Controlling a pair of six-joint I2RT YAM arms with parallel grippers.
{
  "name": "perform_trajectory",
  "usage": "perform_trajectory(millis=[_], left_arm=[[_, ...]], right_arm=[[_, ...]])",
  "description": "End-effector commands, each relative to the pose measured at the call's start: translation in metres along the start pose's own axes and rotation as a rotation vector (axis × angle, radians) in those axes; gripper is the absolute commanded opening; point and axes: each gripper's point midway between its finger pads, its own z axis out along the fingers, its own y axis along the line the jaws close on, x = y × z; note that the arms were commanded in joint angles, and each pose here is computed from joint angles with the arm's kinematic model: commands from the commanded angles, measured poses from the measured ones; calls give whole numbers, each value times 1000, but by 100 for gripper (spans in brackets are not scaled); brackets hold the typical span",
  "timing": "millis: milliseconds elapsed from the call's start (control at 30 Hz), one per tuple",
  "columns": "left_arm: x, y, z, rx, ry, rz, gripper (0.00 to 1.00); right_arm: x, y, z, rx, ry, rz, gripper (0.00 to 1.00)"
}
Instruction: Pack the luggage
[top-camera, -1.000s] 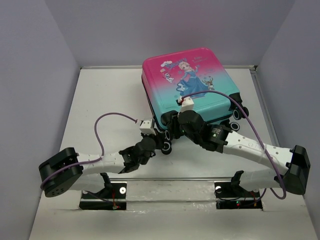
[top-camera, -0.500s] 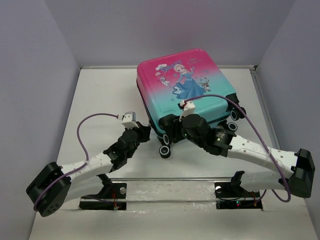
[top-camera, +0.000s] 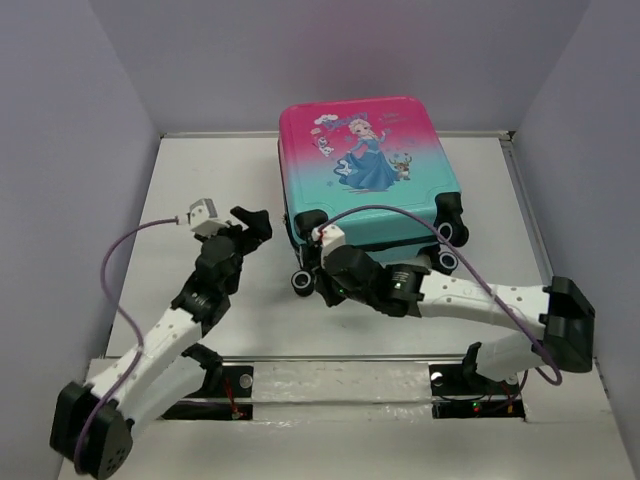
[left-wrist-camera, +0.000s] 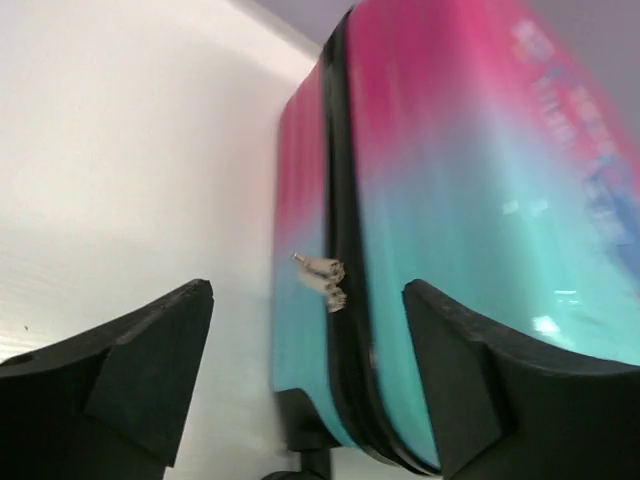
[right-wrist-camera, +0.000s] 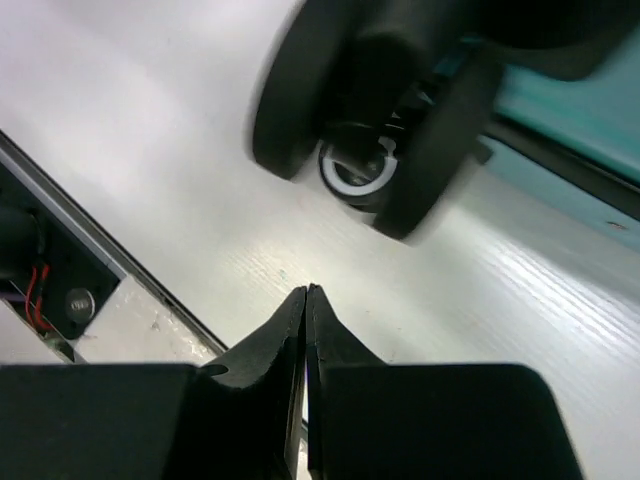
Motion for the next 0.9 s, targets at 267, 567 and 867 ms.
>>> perform_trajectory(millis=[267,567,867], left_arm=[[-178,-61,-138,216,-265,-66,99],[-169,-67,-167,300,-156,97,99],[-172,-68,-175,343,-183,127,99]], right_arm=[[-90,102,-12,-200,-168,-103,76],[-137,16,-162,-86,-449,-13,100],[-134,-54,-244,-55,-722,171,100]])
